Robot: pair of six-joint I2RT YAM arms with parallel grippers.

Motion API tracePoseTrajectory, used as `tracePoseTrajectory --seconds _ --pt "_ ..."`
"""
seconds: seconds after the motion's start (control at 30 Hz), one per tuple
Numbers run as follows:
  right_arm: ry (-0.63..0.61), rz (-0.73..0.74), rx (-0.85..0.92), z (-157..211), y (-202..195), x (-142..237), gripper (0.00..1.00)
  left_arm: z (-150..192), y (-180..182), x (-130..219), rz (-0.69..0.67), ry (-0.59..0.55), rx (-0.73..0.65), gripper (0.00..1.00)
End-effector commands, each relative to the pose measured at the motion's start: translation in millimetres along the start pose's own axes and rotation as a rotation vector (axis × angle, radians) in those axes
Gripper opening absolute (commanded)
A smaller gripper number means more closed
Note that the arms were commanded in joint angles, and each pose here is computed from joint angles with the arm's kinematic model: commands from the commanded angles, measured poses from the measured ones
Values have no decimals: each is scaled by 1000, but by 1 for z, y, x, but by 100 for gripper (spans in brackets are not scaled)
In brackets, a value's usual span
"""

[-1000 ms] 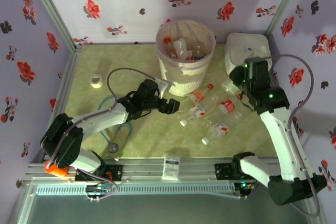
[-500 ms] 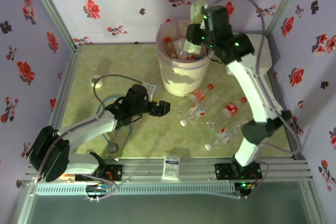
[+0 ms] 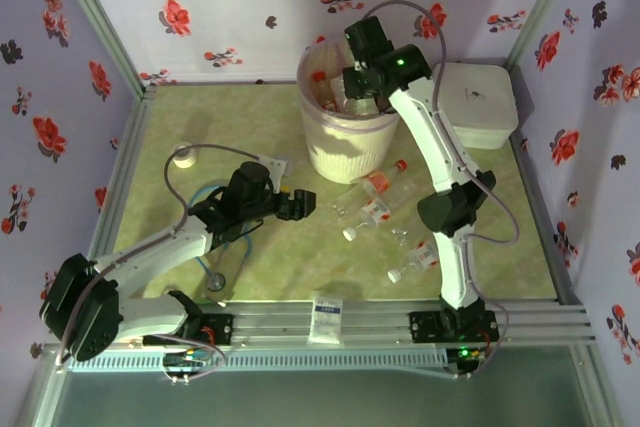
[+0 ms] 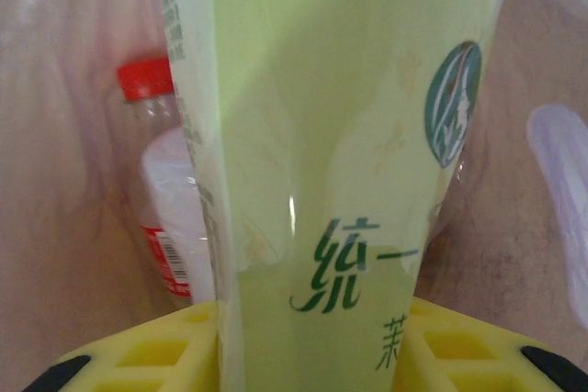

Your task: Put the plastic bottles in the bin

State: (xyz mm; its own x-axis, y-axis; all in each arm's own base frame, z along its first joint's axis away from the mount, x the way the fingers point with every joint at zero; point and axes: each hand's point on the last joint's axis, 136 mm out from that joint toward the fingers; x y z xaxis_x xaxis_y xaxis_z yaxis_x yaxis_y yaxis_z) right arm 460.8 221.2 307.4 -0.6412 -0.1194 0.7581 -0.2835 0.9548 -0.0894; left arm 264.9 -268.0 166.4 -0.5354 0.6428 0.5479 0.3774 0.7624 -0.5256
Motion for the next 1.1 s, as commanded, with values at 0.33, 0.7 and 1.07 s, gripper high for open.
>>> tracePoseTrajectory --seconds 0.33,0.7,1.07 --pt "195 -125 -66 49 9 -40 53 1 7 2 -17 -7 15 86" --pt "-122 -137 -109 -21 -10 52 93 -2 2 -2 -4 -2 8 86" --pt "-172 -135 -107 -27 -13 55 80 -3 -1 -7 8 10 -4 86"
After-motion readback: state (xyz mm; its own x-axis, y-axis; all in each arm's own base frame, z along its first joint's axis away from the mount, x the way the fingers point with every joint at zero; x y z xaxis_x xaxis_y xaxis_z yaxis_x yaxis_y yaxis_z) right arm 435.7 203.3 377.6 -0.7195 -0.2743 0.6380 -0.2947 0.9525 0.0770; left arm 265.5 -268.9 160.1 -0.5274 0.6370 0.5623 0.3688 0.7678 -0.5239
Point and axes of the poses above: each hand's point on the last joint's axis, 136 mm out from that joint toward the fingers, its own x axis back along the fingers, its own y axis along the line the jaws close on, z = x × y, and after that the axes turned 8 degrees about x, right-handed
